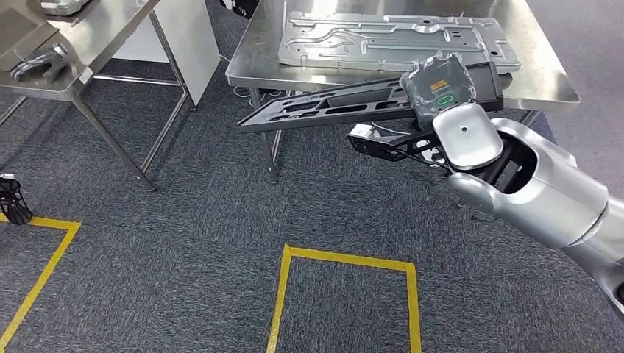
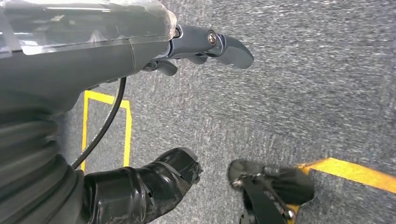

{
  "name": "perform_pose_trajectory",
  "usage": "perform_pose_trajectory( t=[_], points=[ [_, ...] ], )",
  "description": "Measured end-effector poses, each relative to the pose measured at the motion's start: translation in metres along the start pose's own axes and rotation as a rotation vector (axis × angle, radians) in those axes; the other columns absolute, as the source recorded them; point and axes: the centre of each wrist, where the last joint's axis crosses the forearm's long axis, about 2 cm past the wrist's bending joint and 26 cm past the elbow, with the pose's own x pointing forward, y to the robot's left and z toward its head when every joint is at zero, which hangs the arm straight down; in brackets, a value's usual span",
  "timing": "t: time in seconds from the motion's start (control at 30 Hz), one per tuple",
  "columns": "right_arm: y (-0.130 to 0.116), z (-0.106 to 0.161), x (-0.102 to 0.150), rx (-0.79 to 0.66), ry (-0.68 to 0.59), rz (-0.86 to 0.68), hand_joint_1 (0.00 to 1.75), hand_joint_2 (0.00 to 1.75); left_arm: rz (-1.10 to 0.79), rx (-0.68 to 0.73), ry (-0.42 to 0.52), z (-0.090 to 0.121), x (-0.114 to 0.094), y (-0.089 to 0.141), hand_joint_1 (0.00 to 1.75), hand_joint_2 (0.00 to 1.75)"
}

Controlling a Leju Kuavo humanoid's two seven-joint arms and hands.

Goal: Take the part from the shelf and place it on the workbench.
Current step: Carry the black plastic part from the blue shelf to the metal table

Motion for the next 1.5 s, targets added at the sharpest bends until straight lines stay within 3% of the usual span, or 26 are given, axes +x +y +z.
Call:
perform_pose_trajectory(
  t=[1.5],
  points=[
    [-0.004, 0.011, -0.009, -0.056, 0.026, 0.018, 1.75, 1.75, -0.009, -0.012, -0.012, 0.000, 0.001, 0.000, 0.00, 1.75]
  ],
)
